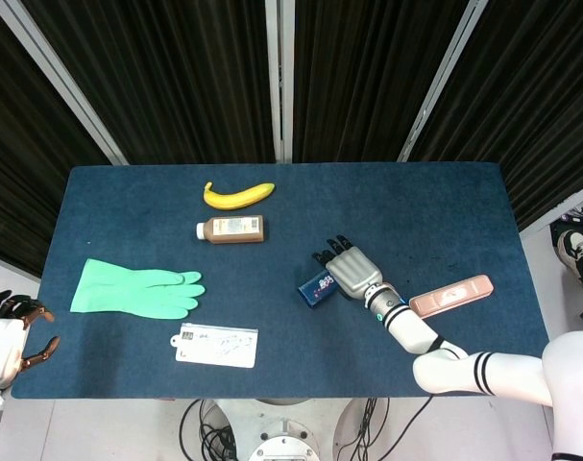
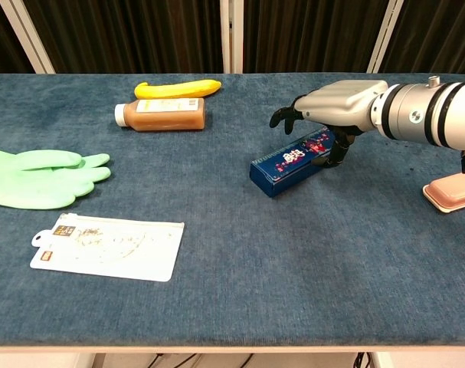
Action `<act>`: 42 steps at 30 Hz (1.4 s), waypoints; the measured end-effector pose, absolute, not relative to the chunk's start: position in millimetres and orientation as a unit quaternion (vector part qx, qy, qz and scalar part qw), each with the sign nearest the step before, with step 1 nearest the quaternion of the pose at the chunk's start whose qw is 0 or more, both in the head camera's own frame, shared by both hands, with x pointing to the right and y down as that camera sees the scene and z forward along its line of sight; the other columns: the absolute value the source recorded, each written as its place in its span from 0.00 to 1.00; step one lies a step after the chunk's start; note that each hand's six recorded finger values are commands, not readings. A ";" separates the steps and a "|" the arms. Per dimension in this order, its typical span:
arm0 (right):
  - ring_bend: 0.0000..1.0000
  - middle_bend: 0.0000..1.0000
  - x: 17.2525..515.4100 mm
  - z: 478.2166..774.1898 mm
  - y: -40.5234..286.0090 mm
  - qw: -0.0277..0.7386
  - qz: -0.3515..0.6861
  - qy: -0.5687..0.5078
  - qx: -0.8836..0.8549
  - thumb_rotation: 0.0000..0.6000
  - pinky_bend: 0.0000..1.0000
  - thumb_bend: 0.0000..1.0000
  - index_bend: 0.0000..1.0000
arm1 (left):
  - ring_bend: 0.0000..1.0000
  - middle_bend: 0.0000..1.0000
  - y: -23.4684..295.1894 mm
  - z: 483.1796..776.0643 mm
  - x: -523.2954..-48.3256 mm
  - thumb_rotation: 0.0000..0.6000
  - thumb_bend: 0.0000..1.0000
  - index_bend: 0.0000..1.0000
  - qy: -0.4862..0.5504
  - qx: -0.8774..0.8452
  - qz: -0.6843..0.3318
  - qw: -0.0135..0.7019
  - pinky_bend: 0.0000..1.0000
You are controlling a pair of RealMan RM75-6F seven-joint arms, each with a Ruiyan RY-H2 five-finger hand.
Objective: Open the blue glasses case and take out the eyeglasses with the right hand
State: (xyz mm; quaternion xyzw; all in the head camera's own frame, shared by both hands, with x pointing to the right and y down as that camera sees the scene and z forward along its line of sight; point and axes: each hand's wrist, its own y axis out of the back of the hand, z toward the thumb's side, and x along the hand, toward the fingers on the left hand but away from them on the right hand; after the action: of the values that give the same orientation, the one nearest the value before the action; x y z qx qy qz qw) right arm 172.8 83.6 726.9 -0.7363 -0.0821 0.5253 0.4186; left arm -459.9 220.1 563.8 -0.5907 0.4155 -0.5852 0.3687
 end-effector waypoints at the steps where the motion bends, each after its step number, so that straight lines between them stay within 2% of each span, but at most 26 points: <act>1: 0.00 0.18 172.6 727.5 83.5 0.418 0.526 -0.082 -0.736 1.00 0.00 0.36 0.14 | 0.23 0.37 220.1 563.8 -459.9 1.00 0.24 0.48 0.416 -0.591 -0.585 0.369 0.15; 6: 0.00 0.20 171.6 730.6 84.5 0.413 0.531 -0.076 -0.736 1.00 0.00 0.38 0.18 | 0.23 0.37 220.0 563.8 -460.0 1.00 0.24 0.48 0.416 -0.591 -0.585 0.368 0.15; 8: 0.00 0.21 171.1 731.8 85.0 0.412 0.532 -0.074 -0.736 1.00 0.00 0.42 0.22 | 0.23 0.37 220.0 563.8 -460.0 1.00 0.24 0.48 0.416 -0.591 -0.584 0.368 0.15; 11: 0.00 0.23 171.2 732.1 85.3 0.412 0.533 -0.071 -0.735 1.00 0.00 0.50 0.29 | 0.23 0.37 220.0 563.7 -460.0 1.00 0.24 0.48 0.416 -0.591 -0.585 0.368 0.14; 14: 0.00 0.26 173.5 731.4 85.5 0.413 0.536 -0.068 -0.733 1.00 0.00 0.63 0.35 | 0.23 0.37 219.9 563.7 -460.1 1.00 0.24 0.48 0.416 -0.591 -0.584 0.368 0.14; 18: 0.00 0.27 180.4 729.3 86.9 0.409 0.544 -0.062 -0.729 1.00 0.00 0.75 0.37 | 0.23 0.37 219.9 563.7 -460.0 1.00 0.24 0.48 0.416 -0.592 -0.584 0.368 0.15; 24: 0.00 0.27 193.7 723.1 87.5 0.391 0.566 -0.058 -0.723 1.00 0.00 0.78 0.37 | 0.23 0.37 219.8 563.9 -459.8 1.00 0.24 0.48 0.415 -0.591 -0.585 0.369 0.15; 27: 0.00 0.27 195.3 722.3 81.4 0.381 0.578 -0.067 -0.718 1.00 0.00 0.75 0.37 | 0.23 0.37 219.7 564.0 -459.5 1.00 0.24 0.48 0.414 -0.591 -0.585 0.370 0.15; 30: 0.00 0.26 190.3 725.8 71.9 0.378 0.583 -0.082 -0.715 1.00 0.00 0.60 0.33 | 0.23 0.37 219.7 564.1 -459.7 1.00 0.24 0.48 0.415 -0.590 -0.586 0.369 0.15; 32: 0.00 0.21 183.5 730.3 65.0 0.382 0.582 -0.093 -0.712 1.00 0.00 0.49 0.23 | 0.23 0.37 219.6 564.1 -459.8 1.00 0.24 0.48 0.415 -0.590 -0.586 0.369 0.14; 34: 0.00 0.12 176.3 734.7 59.4 0.388 0.580 -0.104 -0.709 1.00 0.00 0.36 0.07 | 0.23 0.37 219.5 564.2 -459.9 1.00 0.24 0.48 0.415 -0.590 -0.586 0.369 0.14; 36: 0.00 0.05 167.0 738.2 53.7 0.398 0.575 -0.121 -0.705 1.00 0.00 0.31 0.01 | 0.23 0.37 219.5 564.1 -460.0 1.00 0.24 0.48 0.416 -0.590 -0.586 0.368 0.15; 38: 0.00 0.01 159.9 735.7 48.9 0.410 0.565 -0.141 -0.702 1.00 0.00 0.28 0.00 | 0.23 0.37 219.6 563.9 -460.0 1.00 0.24 0.48 0.417 -0.591 -0.585 0.367 0.15; 42: 0.00 0.00 163.7 723.7 48.3 0.417 0.551 -0.159 -0.705 1.00 0.00 0.22 0.00 | 0.23 0.37 219.6 563.9 -460.4 1.00 0.24 0.48 0.416 -0.592 -0.584 0.367 0.15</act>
State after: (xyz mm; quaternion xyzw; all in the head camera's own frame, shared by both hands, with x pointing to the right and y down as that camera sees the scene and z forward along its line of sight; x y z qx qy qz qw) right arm 163.7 48.3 723.7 -0.7052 -0.1589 0.5507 0.4174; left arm -460.4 219.6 563.9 -0.5924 0.4162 -0.5841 0.3669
